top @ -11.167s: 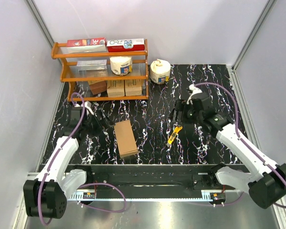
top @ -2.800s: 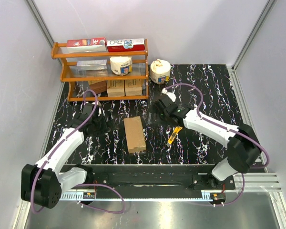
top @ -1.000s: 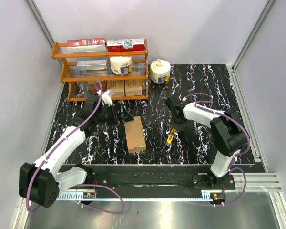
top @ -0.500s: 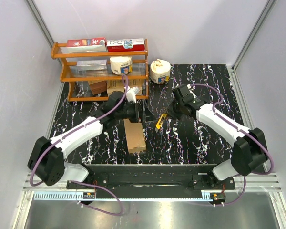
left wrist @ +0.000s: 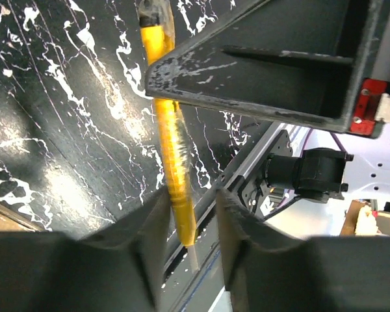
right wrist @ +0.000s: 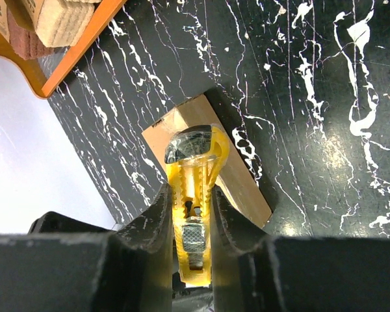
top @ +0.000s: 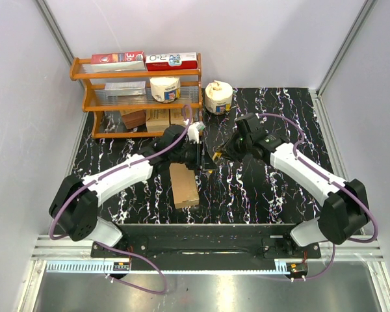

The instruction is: Unpack the express box

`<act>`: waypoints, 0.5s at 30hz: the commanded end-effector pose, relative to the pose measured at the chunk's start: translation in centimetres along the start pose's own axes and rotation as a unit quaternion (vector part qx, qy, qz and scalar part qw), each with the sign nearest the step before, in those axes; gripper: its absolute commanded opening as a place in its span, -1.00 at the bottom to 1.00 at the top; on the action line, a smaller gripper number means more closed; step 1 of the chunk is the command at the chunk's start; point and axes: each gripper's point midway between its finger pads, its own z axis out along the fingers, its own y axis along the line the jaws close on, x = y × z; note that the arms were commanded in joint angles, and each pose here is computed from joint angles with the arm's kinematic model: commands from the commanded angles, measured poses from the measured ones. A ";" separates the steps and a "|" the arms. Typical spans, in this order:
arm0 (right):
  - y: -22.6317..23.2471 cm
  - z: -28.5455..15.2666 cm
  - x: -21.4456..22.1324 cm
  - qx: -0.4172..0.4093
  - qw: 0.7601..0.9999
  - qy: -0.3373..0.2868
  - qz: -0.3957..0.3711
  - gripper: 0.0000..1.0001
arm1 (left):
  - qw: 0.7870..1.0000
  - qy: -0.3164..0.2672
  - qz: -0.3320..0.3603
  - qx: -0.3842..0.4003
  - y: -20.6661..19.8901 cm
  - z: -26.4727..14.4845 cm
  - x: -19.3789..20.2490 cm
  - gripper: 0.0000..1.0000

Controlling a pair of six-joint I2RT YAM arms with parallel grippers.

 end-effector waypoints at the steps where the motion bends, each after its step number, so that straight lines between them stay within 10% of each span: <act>1: 3.6 -2.3 -0.7 -0.061 0.998 -0.014 0.002 -0.78 | 1.000 -0.014 0.024 0.004 -1.1 -0.1 -1.6 -0.47; 7: 3.9 -3.0 -0.6 -0.071 0.997 -0.013 -0.009 -0.60 | 0.999 -0.007 0.045 -0.024 -0.4 -0.8 -1.3 -1.00; 10: 4.7 -4.3 -0.2 -0.098 0.994 -0.005 -0.054 0.13 | 0.997 -0.012 0.065 -0.029 -0.8 -1.9 -1.9 -1.00; 15: 6.3 -8.3 -0.1 -0.164 0.973 -0.022 -0.163 0.76 | 0.996 0.006 0.083 0.032 -3.1 -5.2 -2.3 -1.00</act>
